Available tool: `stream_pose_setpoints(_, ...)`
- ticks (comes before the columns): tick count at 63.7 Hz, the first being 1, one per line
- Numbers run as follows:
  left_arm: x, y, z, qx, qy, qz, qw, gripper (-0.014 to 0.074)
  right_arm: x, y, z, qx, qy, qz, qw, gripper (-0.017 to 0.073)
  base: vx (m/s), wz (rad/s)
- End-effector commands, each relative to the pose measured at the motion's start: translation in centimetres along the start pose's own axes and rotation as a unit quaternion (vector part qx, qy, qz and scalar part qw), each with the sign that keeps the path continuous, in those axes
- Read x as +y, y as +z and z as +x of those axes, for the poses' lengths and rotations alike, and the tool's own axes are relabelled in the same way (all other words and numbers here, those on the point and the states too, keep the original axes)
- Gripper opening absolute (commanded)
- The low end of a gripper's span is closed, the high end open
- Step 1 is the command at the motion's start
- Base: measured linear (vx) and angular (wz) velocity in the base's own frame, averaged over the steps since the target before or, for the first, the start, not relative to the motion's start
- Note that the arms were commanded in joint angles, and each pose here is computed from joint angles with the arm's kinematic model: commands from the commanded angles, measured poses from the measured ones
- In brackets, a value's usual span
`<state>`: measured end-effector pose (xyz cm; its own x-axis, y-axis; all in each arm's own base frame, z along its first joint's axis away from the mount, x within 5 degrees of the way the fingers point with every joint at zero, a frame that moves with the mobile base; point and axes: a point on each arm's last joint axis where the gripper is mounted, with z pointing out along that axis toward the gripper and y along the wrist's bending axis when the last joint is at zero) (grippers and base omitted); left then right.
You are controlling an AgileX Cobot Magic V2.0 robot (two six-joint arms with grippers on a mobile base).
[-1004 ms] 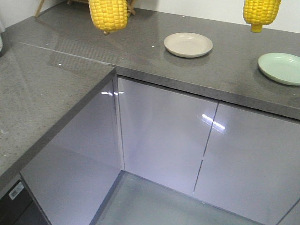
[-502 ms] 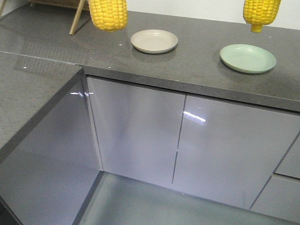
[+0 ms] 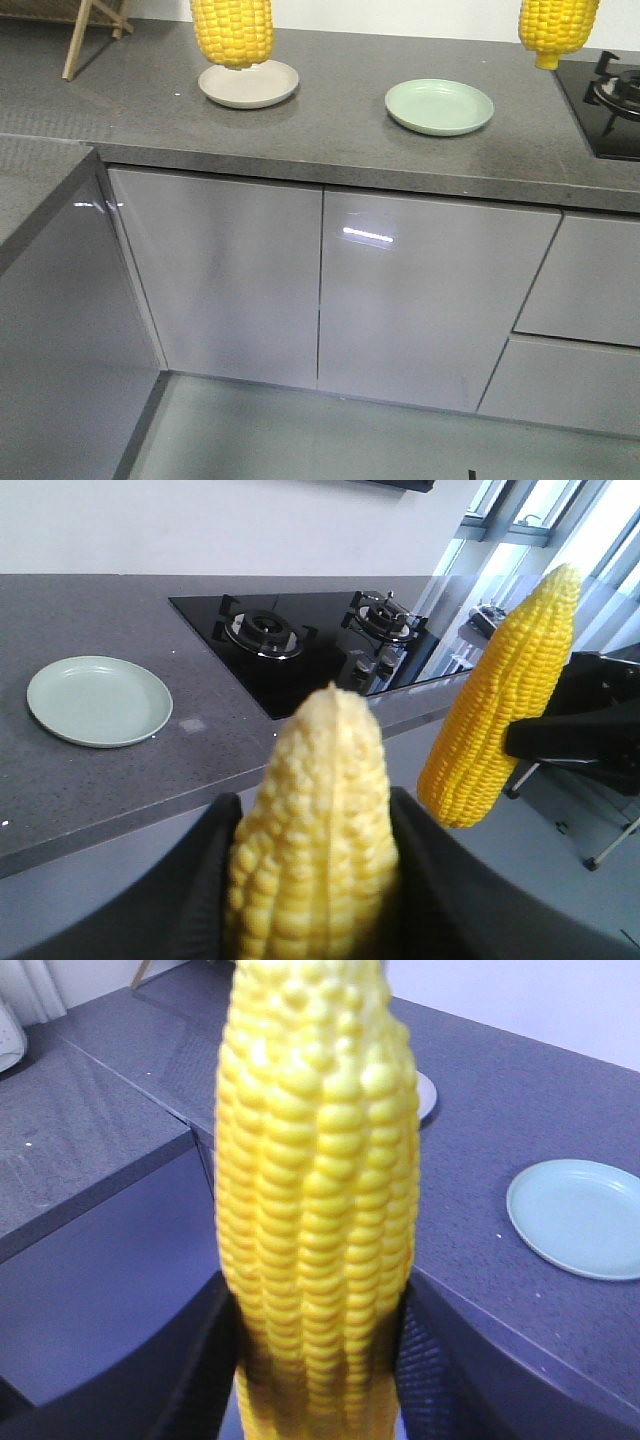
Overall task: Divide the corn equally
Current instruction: 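Drive the base toward the counter with the two empty plates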
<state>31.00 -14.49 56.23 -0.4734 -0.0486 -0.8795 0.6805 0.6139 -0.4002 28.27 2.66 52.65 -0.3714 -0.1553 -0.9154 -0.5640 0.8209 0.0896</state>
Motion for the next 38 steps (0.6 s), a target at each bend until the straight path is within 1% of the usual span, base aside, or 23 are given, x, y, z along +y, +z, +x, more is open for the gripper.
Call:
stream_pose_setpoints(1,-2.07,-2.11,-0.85,-0.04,0.013,0.022,0.999,-0.0006,1.0,-1.77,-1.41,-0.056,-0.012,0.007,0.998,-0.0006,-0.05,-0.21)
stream_pose_setpoints(20,-2.07,-2.11,-0.85,-0.04,0.013,0.022,0.999,-0.0006,1.0,-1.77,-1.41,-0.056,-0.012,0.007,0.998,-0.0006,-0.03,-0.17)
stream_pose_setpoints(38,-2.07,-2.11,-0.85,-0.04,0.013,0.022,0.999,-0.0006,1.0,-1.77,-1.41,-0.056,-0.012,0.007,0.998,-0.0006,0.0,-0.08)
